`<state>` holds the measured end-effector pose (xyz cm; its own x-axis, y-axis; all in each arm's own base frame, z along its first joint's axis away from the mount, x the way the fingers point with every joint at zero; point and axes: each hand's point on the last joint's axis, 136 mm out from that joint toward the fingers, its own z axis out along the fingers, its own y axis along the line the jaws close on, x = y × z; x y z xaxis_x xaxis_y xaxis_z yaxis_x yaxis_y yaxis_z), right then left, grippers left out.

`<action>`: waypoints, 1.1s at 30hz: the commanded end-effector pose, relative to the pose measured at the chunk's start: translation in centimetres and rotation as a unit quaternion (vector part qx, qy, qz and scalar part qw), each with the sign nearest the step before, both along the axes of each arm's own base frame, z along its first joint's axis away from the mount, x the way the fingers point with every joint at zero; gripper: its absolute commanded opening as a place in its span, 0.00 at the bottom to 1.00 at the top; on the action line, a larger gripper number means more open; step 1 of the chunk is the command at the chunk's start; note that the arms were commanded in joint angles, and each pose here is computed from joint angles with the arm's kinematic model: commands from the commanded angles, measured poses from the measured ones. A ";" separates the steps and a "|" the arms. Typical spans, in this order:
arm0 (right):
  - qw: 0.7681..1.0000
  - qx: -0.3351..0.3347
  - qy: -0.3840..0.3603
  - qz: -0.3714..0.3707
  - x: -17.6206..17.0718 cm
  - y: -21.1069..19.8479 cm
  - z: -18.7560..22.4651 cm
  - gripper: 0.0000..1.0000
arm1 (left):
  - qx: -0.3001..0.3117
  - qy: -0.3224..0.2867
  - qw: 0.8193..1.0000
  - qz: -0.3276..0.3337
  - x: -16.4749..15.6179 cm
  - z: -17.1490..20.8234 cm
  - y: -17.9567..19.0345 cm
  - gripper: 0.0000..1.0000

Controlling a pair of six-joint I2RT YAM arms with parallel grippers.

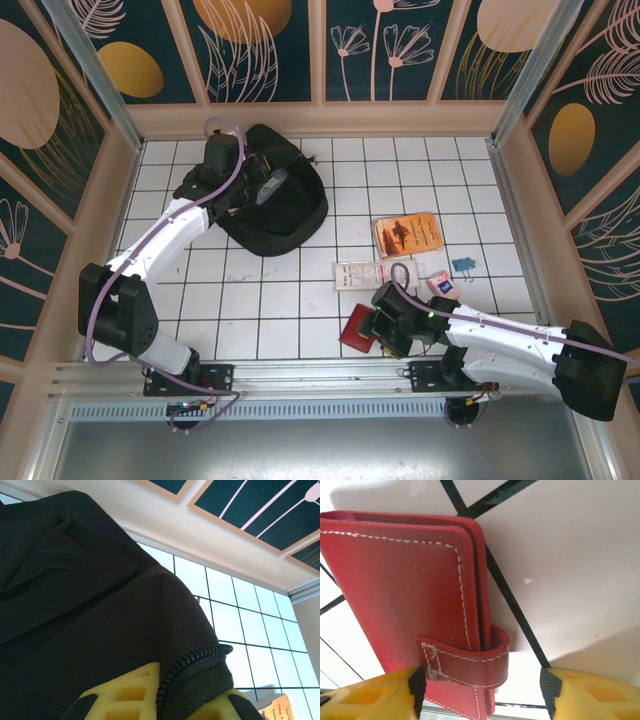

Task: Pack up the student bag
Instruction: Move the card holder to the bottom-center of the table.

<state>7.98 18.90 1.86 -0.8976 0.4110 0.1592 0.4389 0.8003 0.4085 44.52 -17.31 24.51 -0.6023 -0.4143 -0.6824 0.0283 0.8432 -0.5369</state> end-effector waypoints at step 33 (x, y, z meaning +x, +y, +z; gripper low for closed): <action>0.992 -0.014 -0.115 0.042 4.6 1.8 2.0 0.79 | -0.019 -0.024 0.999 -0.008 0.2 1.6 -0.4 0.00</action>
<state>12.59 21.40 4.77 -0.9509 0.3055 -0.0503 0.2456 0.8434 0.4779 44.50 -17.36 24.51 -0.6038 -0.4136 -0.6814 0.0302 0.8423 -0.5381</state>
